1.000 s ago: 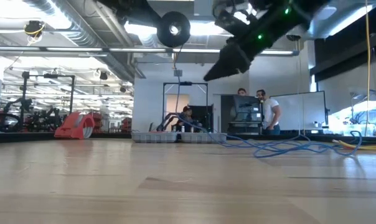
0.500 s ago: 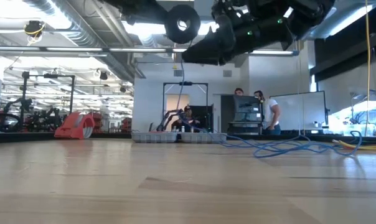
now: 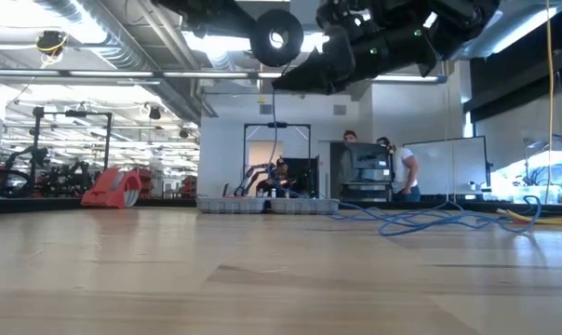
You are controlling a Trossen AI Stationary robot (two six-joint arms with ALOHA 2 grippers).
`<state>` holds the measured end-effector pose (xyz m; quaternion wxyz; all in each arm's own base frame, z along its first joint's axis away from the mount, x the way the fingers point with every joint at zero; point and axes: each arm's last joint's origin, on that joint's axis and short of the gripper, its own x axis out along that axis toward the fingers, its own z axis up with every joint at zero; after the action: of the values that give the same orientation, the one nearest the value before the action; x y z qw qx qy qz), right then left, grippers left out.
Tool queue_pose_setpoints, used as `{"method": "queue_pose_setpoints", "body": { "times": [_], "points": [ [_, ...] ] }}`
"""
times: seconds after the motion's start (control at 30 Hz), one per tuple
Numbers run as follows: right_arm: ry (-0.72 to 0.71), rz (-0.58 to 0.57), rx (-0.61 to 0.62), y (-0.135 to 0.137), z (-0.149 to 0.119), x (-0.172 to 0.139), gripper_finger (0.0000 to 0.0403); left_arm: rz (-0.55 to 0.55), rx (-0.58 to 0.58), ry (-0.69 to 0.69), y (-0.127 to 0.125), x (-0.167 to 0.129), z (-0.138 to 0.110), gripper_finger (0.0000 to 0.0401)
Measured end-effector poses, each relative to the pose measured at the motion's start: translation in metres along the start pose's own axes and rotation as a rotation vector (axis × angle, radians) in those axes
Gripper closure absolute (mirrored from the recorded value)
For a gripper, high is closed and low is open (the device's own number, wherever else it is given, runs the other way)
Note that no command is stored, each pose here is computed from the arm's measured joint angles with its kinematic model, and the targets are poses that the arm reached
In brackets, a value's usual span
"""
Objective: Coil cords
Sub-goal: Uncoil the blue wire from the spool
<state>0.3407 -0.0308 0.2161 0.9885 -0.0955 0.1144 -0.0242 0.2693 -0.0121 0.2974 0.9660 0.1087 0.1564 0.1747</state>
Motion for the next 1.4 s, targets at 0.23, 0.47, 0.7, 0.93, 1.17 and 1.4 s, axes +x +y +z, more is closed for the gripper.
{"method": "queue_pose_setpoints", "body": {
  "times": [0.23, 0.47, 0.7, 0.93, 1.17, 1.4],
  "points": [
    [0.01, -0.117, -0.008, -0.004, 0.004, -0.003, 0.0396, -0.012, 0.023, 0.051, -0.002, -0.001, -0.005, 0.0401],
    [0.059, -0.27, -0.083, 0.003, 0.019, -0.019, 0.0398, -0.005, 0.037, 0.115, -0.001, -0.001, -0.012, 0.0401],
    [-0.104, -0.143, -0.124, 0.04, 0.051, -0.037, 0.0399, 0.115, -0.089, 0.127, 0.017, 0.006, -0.014, 0.0401],
    [-0.231, 0.102, -0.148, 0.065, 0.055, -0.034, 0.0399, 0.083, -0.189, -0.053, 0.013, 0.014, 0.002, 0.0401],
    [0.003, 0.065, -0.278, 0.064, 0.032, -0.03, 0.0398, 0.064, -0.114, -0.114, 0.0, 0.002, 0.012, 0.0401],
    [0.264, -0.158, -0.435, 0.058, 0.014, -0.033, 0.0398, 0.021, -0.035, -0.146, -0.01, -0.018, 0.019, 0.0401]
  ]
}}
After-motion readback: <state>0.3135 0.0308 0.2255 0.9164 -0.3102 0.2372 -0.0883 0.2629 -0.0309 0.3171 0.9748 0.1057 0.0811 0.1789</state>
